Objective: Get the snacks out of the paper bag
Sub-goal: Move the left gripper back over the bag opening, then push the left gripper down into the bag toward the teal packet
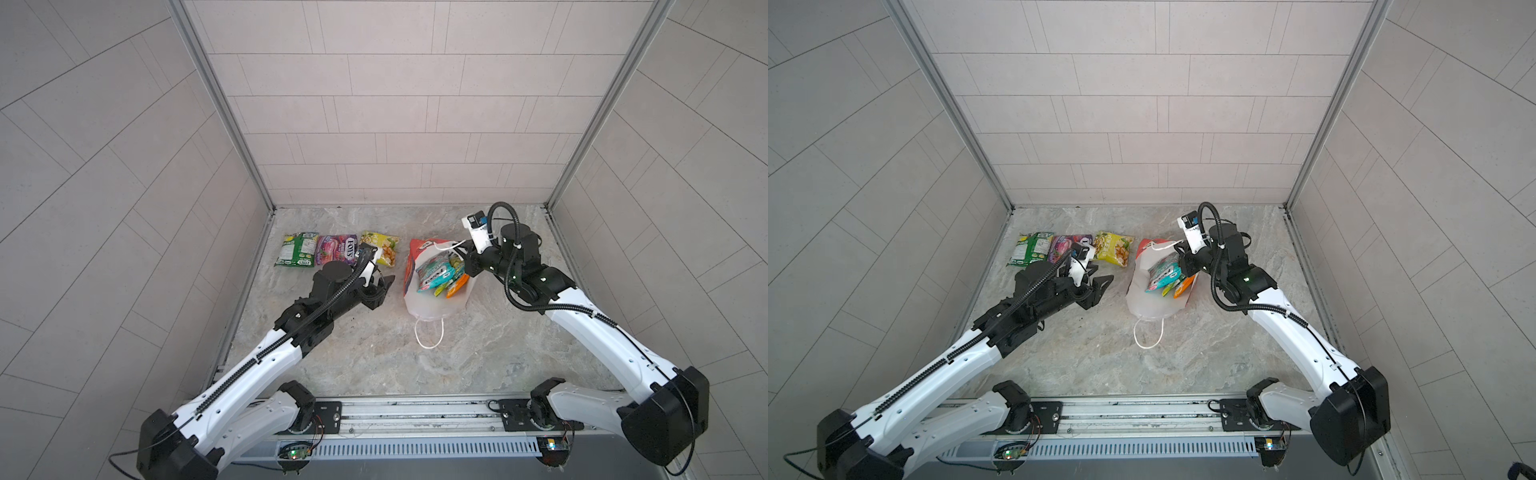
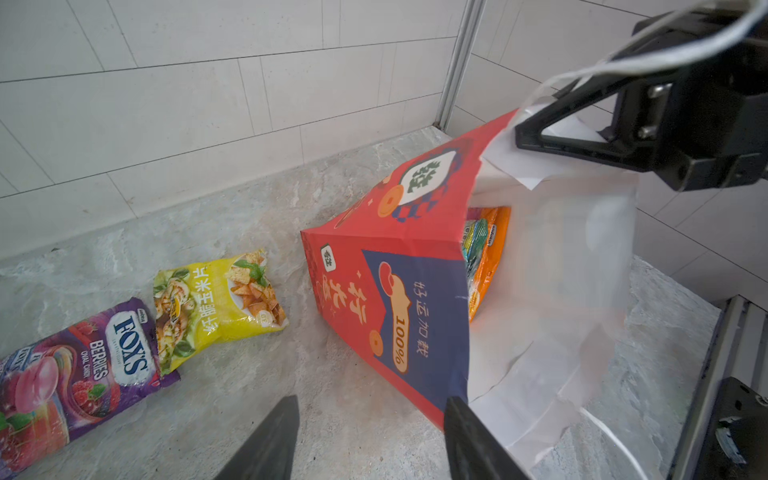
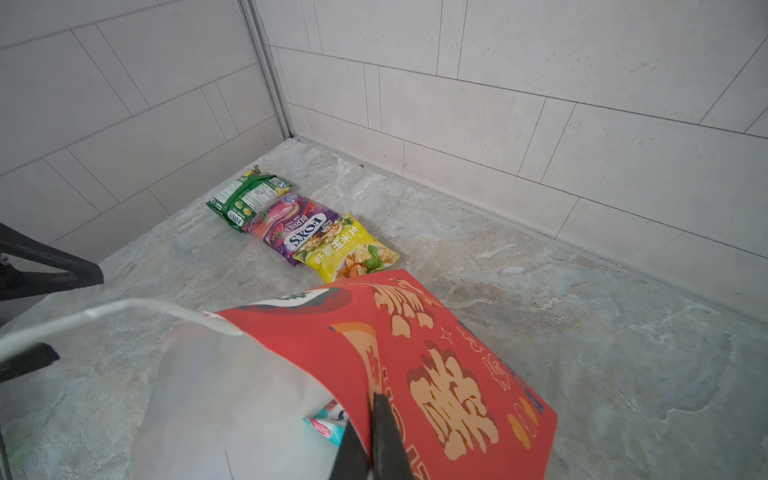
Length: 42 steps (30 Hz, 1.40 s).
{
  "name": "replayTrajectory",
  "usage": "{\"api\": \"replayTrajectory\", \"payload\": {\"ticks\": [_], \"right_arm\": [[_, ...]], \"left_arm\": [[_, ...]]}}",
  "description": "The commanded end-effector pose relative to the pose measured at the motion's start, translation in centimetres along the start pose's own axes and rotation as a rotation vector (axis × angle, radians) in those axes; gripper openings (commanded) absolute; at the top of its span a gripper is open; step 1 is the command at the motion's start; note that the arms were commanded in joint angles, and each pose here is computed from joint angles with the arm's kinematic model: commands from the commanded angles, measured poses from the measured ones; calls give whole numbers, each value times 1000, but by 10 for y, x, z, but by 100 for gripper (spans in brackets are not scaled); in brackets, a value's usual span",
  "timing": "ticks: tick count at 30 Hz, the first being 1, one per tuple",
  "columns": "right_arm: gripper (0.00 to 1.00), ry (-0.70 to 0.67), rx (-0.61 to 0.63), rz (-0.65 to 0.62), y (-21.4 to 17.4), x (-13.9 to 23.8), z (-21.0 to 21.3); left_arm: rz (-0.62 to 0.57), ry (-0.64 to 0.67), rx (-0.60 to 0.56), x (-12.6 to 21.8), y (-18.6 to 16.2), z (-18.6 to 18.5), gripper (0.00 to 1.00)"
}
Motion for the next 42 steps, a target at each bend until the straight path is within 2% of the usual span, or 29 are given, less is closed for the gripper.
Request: {"api": "replayTrajectory", "payload": {"ticks": [1, 8, 12, 19, 26, 31, 35, 42], "right_arm": [[0, -36, 85, 131, -15, -2, 8], [0, -28, 130, 172, -35, -11, 18], [0, -39, 105, 123, -25, -7, 18], [0, -10, 79, 36, -7, 2, 23], [0, -9, 77, -11, 3, 11, 24], [0, 0, 60, -28, 7, 13, 25], [0, -9, 38, -29, 6, 11, 24], [0, -16, 6, -32, 7, 11, 20]], "left_arm": [[-39, -82, -65, 5, 13, -20, 61], [-33, -142, -89, 6, 6, -37, 62], [-18, -194, -157, 4, 5, -53, 65], [4, -238, -246, -13, 5, -71, 65], [30, -231, -271, -36, 7, -76, 62], [55, -228, -355, -49, 3, -86, 62], [91, -220, -413, -63, -6, -92, 56], [133, -178, -501, -81, -24, -95, 54]]}}
Point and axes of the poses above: each gripper's point midway between its finger pads, its own x axis back along the fingers, its own z axis along the line the jaws close on, y = z × x, the point moved 4 cm from there along x, back along the fingers, and after that the axes turned 4 degrees about x, right-handed, at the moved point
